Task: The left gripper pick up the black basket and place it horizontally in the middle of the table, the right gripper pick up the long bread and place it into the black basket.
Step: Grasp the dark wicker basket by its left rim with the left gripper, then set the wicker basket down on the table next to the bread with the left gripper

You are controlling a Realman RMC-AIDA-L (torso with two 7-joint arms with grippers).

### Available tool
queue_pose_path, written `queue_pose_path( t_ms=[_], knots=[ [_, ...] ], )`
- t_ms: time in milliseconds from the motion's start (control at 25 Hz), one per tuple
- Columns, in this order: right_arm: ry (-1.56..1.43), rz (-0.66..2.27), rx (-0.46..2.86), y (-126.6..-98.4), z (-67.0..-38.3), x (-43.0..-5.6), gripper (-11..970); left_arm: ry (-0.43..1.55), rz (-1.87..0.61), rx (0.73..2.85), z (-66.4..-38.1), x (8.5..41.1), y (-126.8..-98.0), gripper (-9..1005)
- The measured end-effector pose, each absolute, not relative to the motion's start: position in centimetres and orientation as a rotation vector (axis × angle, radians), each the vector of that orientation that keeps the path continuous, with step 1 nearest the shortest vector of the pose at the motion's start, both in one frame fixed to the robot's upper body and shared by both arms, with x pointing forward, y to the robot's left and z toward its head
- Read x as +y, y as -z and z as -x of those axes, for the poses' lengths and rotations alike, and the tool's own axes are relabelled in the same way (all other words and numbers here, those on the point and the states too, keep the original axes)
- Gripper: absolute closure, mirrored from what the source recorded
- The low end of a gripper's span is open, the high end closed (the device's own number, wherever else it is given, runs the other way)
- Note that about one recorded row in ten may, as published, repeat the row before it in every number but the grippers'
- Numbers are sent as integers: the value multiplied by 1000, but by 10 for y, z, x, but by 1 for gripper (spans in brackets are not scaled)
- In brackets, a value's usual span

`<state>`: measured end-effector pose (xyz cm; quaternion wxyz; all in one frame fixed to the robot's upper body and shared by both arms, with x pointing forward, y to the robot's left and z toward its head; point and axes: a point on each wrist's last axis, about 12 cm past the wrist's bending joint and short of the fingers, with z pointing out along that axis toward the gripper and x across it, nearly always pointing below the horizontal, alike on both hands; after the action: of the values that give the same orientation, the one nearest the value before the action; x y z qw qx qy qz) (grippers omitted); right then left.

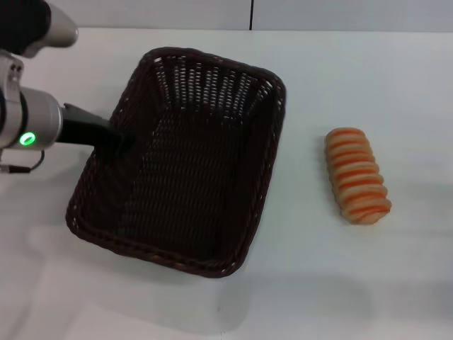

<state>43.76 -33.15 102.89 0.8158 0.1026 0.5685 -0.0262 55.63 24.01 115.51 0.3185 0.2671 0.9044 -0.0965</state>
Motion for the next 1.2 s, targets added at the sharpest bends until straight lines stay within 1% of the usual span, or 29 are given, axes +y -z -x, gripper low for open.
queue_pose_path(
  t_ms=[40,200,320,360,400,600,640,720,840,920,1200],
  knots=[
    [56,-219,1212,-1029,-438,-332,127,254,-703,2379,-556,240,-1155,631],
    [55,-218,1204,-1030,-437,-331,126,335,-765,2308,-564,245,-1171,775],
    [54,-221,1203,-1030,-436,-331,126,335,-765,2308,-564,245,-1171,791],
    [53,-221,1201,-1030,-435,-331,126,446,-865,2237,-573,250,-1186,796],
    [54,-221,1190,-1031,-434,-330,126,527,-923,2205,-579,251,-1192,801],
    [51,-216,1171,-1032,-428,-329,127,676,-1074,2144,-590,245,-1199,801],
    [51,-216,1171,-1032,-428,-329,127,676,-1074,2144,-590,245,-1199,801],
    [52,-219,1169,-1031,-426,-329,127,729,-1182,2117,-593,234,-1199,801],
    [51,-222,1164,-1032,-424,-328,127,748,-1239,2103,-595,226,-1197,801],
    [48,-218,1159,-1032,-423,-328,127,779,-1354,2089,-594,212,-1191,801],
    [44,-211,1154,-1033,-423,-327,126,815,-1540,2056,-595,187,-1180,800]
  ],
)
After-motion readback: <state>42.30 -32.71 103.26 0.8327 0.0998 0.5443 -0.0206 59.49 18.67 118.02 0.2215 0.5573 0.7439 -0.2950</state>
